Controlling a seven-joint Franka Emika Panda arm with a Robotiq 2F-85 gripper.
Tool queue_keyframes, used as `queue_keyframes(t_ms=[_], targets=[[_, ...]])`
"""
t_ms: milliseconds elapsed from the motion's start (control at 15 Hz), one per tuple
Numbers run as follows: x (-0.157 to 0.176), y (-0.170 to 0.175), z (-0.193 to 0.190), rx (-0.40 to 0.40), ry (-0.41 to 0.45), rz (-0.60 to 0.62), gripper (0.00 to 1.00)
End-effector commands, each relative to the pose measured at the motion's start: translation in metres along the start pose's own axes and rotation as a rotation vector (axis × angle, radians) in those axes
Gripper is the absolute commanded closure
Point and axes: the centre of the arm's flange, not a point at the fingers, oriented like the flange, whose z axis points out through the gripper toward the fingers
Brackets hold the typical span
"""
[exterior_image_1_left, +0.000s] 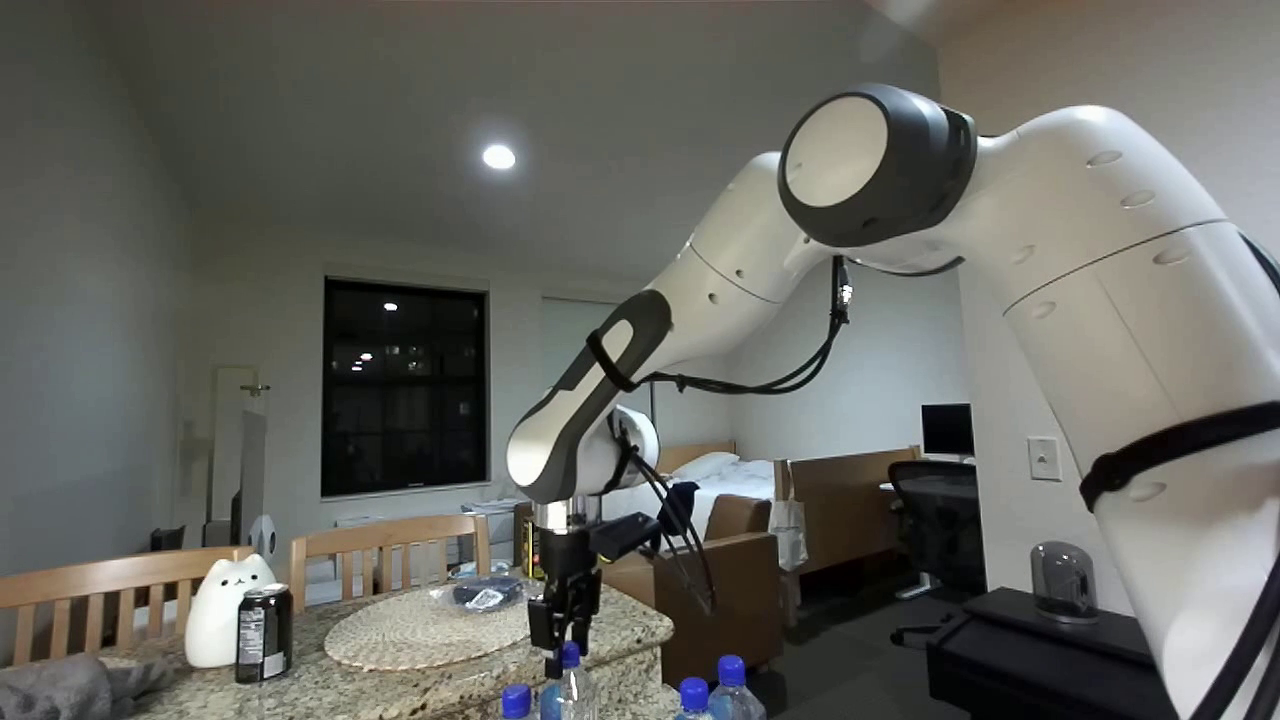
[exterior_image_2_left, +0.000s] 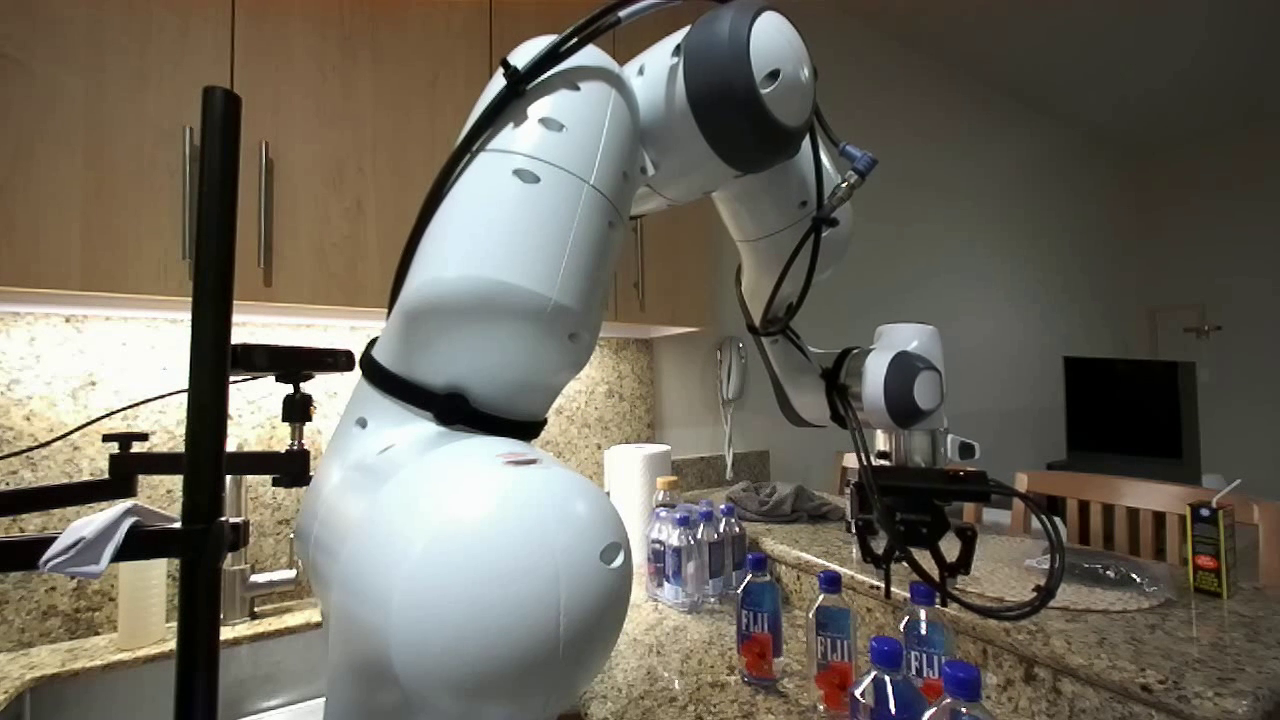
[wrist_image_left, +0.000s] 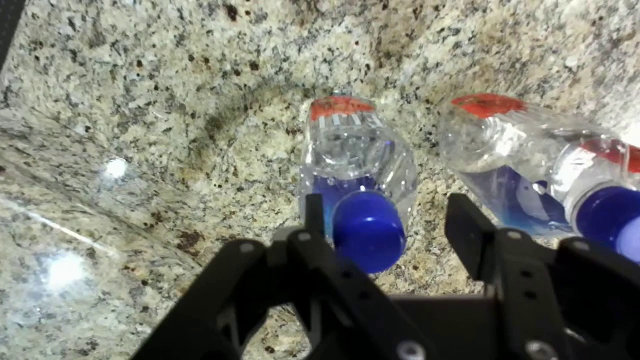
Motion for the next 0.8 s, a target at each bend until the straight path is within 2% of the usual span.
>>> queue_keyframes(t_ms=[0, 267, 333, 600, 733], targets=[[-0.008, 0.003, 0.001, -0.014, -0.005, -0.042, 0.67], [-0.008, 0.004, 0.0, -0.03, -0.014, -0.046, 0.89], [-0.009, 0.003, -0.001, -0.038, -0.022, -0.028, 0.86], [-0.013, 0.003, -0.01, -0.063, -0.033, 0.016, 0.85], [-0.016, 0.002, -0.017, -0.045, -0.027, 0.056, 0.85]])
